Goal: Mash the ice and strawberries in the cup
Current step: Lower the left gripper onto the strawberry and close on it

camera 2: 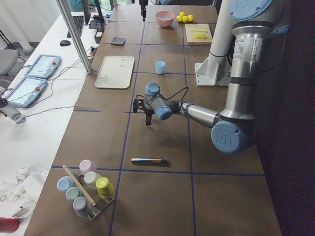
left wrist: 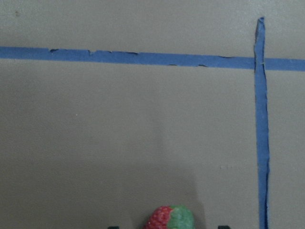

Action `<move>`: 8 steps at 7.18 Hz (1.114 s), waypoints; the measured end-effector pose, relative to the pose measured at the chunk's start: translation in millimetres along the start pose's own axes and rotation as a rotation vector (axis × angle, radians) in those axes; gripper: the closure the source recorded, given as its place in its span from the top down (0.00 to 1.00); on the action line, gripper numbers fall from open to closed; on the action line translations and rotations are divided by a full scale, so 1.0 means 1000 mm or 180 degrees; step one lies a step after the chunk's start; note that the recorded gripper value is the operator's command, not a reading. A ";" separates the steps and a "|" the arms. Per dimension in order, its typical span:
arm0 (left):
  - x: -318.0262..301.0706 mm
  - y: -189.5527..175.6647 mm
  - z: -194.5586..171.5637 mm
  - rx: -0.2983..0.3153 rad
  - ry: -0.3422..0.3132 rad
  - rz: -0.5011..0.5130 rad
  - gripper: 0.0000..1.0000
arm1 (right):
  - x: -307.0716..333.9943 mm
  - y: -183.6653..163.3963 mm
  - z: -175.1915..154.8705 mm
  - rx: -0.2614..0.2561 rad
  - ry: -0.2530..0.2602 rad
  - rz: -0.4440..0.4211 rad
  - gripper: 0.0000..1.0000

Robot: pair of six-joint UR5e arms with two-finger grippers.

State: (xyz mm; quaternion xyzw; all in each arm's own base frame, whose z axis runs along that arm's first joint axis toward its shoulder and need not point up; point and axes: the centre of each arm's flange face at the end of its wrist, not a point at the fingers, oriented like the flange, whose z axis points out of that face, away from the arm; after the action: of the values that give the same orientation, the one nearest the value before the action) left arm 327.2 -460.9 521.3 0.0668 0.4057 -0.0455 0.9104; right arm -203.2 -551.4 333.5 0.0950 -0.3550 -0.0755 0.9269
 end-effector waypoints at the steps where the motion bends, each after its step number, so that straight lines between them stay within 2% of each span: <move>1: 0.000 0.000 0.000 0.0000 -0.0001 -0.0001 0.64 | 0.000 0.000 0.000 0.0000 0.0000 0.0002 0.99; 3: 0.000 0.000 0.000 -0.0002 -0.0002 -0.0002 0.52 | 0.000 0.000 0.000 -0.0001 0.0001 0.0003 0.99; 5: -0.001 0.000 0.000 -0.0001 -0.0004 -0.0003 0.23 | 0.000 0.000 0.000 -0.0003 0.0001 0.0004 0.99; 6: -0.001 0.000 0.000 0.0000 -0.0002 -0.0002 0.14 | 0.000 0.000 0.001 -0.0004 0.0002 0.0005 0.99; 8: -0.001 -0.003 -0.005 0.0022 0.0015 -0.0001 0.05 | 0.001 0.000 0.001 -0.0006 0.0003 0.0007 0.99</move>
State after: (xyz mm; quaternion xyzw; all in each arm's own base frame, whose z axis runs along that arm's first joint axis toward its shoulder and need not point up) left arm 323.1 -462.8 518.4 0.0700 0.4076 -0.0468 0.9093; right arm -203.5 -551.9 334.6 0.0938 -0.3546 -0.0748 0.9273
